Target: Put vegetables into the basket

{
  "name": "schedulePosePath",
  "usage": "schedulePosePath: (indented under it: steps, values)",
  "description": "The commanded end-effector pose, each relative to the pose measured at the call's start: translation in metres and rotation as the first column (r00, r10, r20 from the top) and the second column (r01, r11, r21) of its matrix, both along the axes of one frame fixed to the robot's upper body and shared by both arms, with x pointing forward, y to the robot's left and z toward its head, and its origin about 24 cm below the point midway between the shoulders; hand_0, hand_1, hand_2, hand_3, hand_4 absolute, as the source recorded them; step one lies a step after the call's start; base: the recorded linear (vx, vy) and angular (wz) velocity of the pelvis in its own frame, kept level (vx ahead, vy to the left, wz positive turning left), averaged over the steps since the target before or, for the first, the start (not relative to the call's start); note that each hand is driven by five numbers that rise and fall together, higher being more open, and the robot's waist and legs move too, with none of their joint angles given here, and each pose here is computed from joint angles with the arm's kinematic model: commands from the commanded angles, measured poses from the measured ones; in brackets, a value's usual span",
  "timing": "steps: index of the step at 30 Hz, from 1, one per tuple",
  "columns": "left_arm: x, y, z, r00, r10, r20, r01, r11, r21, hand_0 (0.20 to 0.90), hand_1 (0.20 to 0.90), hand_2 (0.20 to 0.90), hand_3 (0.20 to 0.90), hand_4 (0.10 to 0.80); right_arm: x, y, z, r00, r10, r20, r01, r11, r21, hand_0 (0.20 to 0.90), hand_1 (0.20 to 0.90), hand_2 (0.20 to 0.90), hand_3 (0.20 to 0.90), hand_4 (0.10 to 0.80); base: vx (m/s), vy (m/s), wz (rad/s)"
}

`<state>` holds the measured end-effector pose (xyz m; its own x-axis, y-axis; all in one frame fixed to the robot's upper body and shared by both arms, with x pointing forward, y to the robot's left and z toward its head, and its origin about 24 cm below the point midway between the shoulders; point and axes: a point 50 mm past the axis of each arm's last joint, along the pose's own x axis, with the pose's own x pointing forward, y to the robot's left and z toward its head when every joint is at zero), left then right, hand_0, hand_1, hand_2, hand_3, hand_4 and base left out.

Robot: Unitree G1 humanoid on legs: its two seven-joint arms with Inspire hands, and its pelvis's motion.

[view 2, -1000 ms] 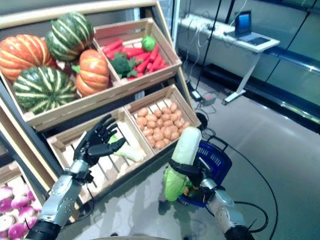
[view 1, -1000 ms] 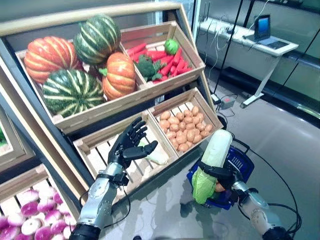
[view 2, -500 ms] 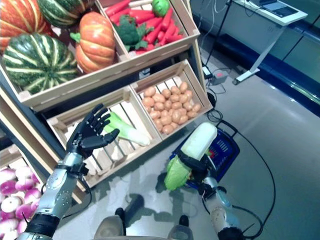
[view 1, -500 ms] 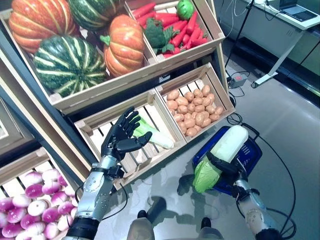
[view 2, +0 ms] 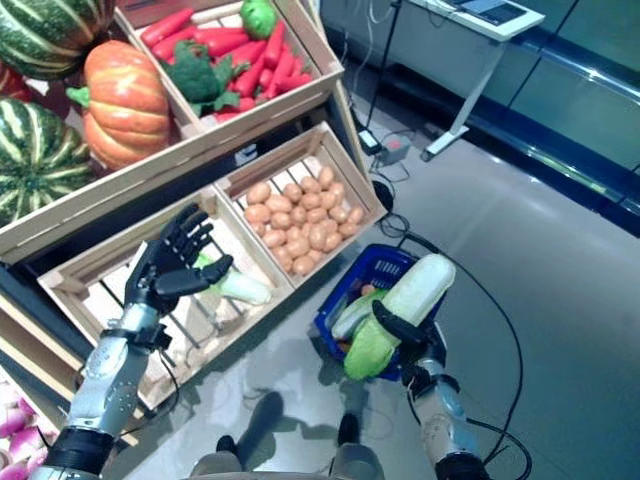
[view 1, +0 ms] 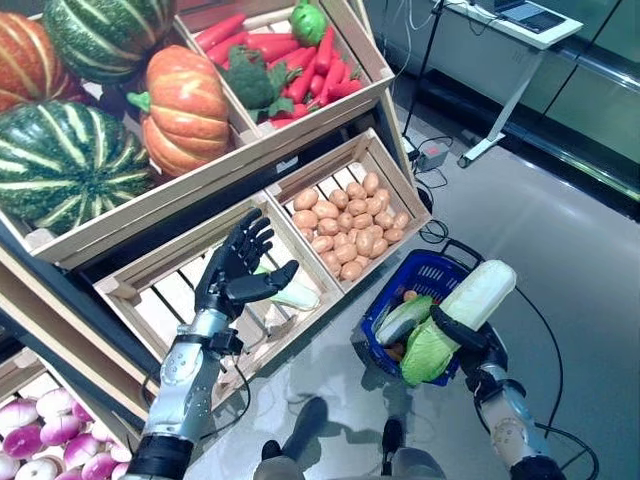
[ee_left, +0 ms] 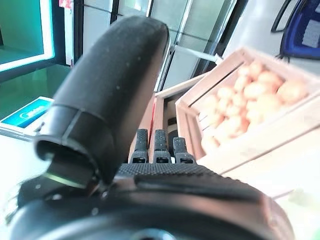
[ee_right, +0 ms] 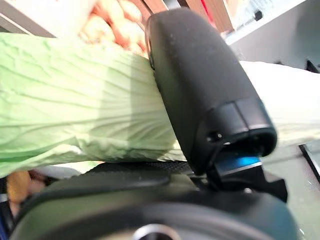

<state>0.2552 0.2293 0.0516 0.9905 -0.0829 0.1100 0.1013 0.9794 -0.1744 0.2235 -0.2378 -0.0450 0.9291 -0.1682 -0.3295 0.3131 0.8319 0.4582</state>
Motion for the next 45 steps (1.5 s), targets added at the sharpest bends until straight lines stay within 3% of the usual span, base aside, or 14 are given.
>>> schedulePosePath:
  steps: [1,6,10,16,21,25,31,37,42,45]
  values:
    - [0.009,-0.01,0.045,0.971,-0.04,0.236,0.036,0.999,0.02,0.9,0.9,0.9,0.9,0.8,0.019,-0.025,0.055,0.961,-0.054,0.27,0.089,0.989,-0.119,0.3,0.3,0.3,0.3,0.4,0.094,0.003,0.01]
    - [0.011,-0.009,0.046,0.974,-0.035,0.225,0.04,0.999,-0.014,0.9,0.9,0.9,0.9,0.8,0.013,-0.032,0.044,0.985,-0.09,0.15,0.131,0.948,-0.289,0.3,0.3,0.3,0.3,0.4,0.077,-0.039,0.02]
    - [0.007,-0.005,0.045,0.976,-0.009,0.218,0.017,0.999,-0.035,0.9,0.9,0.9,0.9,0.8,0.016,-0.03,0.045,0.997,-0.039,0.069,0.064,0.908,-0.415,0.3,0.3,0.3,0.3,0.4,0.015,-0.082,-0.01]
    - [0.011,-0.012,0.047,0.967,-0.032,0.253,0.04,0.999,-0.026,0.9,0.9,0.9,0.9,0.8,0.022,-0.032,0.053,0.99,-0.029,0.14,0.084,0.91,-0.407,0.3,0.3,0.3,0.3,0.4,0.003,0.105,0.0]
    - [0.014,-0.013,0.055,0.961,-0.022,0.277,0.034,0.999,-0.042,0.9,0.9,0.9,0.9,0.8,0.015,-0.03,0.039,0.996,-0.015,0.086,0.047,0.922,-0.385,0.3,0.3,0.3,0.3,0.4,0.099,0.14,-0.07]
    - [0.014,-0.018,0.053,0.962,-0.021,0.271,0.001,0.997,0.073,0.9,0.9,0.9,0.9,0.8,0.019,-0.024,0.041,0.995,-0.019,0.101,0.057,0.923,-0.381,0.3,0.3,0.3,0.3,0.4,0.033,0.059,0.05]
    - [0.01,-0.006,0.045,0.972,0.023,0.233,-0.047,0.994,0.095,0.9,0.9,0.9,0.9,0.8,0.035,-0.025,0.061,0.986,-0.026,0.166,0.096,0.897,-0.431,0.3,0.3,0.3,0.3,0.4,0.005,-0.009,-0.03]
    - [0.028,0.001,0.079,0.942,0.033,0.333,-0.127,0.956,0.263,0.9,0.9,0.9,0.9,0.8,0.07,-0.051,0.105,0.966,-0.051,0.254,0.163,0.88,-0.447,0.3,0.3,0.3,0.3,0.4,-0.044,-0.135,-0.11]
    - [0.043,0.005,0.108,0.906,0.053,0.42,-0.245,0.876,0.416,0.9,0.9,0.9,0.9,0.8,0.088,-0.065,0.126,0.954,-0.073,0.29,0.2,0.877,-0.436,0.3,0.3,0.3,0.3,0.4,-0.034,-0.032,0.16]
    - [0.062,0.005,0.136,0.876,0.05,0.48,-0.344,0.761,0.55,0.9,0.9,0.9,0.9,0.8,0.108,-0.077,0.155,0.937,-0.124,0.325,0.256,0.878,-0.404,0.3,0.3,0.3,0.3,0.4,-0.131,-0.007,0.17]
